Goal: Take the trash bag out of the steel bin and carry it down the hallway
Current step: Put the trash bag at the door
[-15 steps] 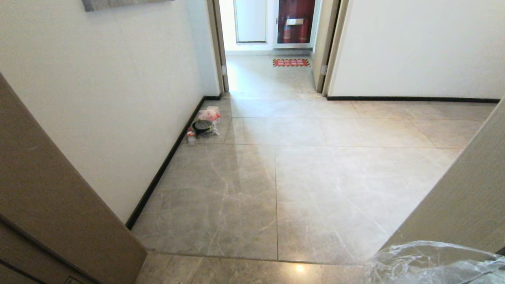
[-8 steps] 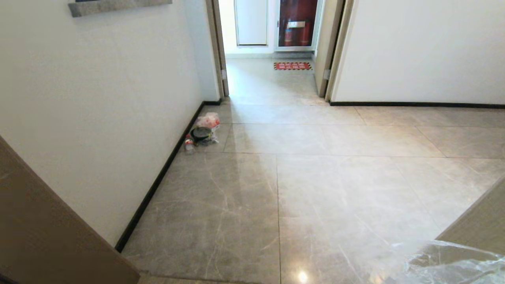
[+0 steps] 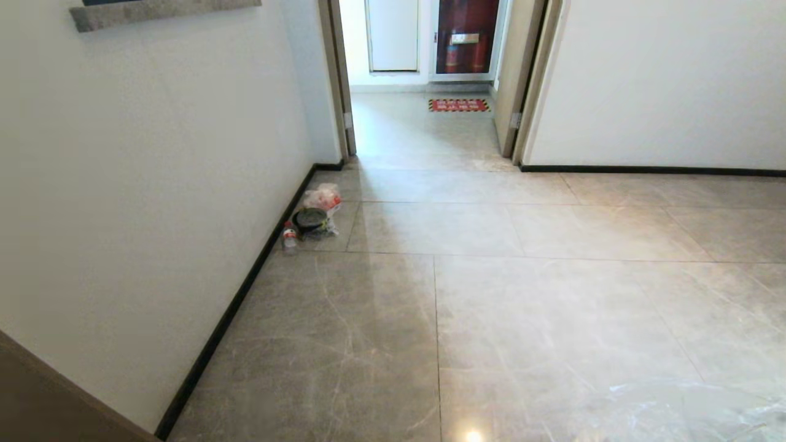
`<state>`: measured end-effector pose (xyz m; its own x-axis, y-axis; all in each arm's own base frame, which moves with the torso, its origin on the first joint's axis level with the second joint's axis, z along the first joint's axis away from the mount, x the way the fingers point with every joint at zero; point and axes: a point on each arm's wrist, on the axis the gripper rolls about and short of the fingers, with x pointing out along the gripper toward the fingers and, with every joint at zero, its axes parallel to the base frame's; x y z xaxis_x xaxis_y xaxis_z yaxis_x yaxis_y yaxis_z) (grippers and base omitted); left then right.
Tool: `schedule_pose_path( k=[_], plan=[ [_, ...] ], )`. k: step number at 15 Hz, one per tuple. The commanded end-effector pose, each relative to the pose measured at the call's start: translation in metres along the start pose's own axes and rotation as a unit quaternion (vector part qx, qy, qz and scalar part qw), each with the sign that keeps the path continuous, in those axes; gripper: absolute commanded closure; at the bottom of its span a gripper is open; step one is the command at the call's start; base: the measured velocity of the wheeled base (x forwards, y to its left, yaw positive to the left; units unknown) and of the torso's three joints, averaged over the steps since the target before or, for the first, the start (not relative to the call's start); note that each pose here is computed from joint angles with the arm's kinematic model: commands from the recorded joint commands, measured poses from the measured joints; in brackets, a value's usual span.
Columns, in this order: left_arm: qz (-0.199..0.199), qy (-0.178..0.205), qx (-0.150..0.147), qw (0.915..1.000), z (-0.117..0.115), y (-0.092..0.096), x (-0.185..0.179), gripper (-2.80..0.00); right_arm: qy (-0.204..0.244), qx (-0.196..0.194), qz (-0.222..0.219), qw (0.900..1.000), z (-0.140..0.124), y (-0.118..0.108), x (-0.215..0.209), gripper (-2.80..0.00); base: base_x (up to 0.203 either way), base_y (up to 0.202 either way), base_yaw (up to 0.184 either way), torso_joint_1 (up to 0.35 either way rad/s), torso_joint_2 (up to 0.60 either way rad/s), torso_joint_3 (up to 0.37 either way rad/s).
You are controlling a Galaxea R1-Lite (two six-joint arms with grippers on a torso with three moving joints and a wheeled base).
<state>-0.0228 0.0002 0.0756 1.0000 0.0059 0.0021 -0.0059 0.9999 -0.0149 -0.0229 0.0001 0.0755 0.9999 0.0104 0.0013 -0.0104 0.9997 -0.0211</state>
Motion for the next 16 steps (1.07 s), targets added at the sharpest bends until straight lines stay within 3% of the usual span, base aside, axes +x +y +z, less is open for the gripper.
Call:
schedule_pose_path(
  k=[1, 16],
  plan=[
    [0.000, 0.001, 0.000, 1.0000, -0.0004, 0.0000, 0.0001, 0.00, 0.002, 0.000, 0.000, 1.000, -0.0008, 0.0000, 0.0003, 0.00, 0.188, 0.000, 0.002, 0.002, 0.00, 0.002],
    [0.000, 0.001, -0.001, 1.0000, -0.0004, 0.0000, 0.0001, 0.00, 0.002, 0.000, 0.000, 1.000, -0.0008, 0.0000, 0.0003, 0.00, 0.186, 0.000, 0.001, 0.002, 0.00, 0.002]
  ],
)
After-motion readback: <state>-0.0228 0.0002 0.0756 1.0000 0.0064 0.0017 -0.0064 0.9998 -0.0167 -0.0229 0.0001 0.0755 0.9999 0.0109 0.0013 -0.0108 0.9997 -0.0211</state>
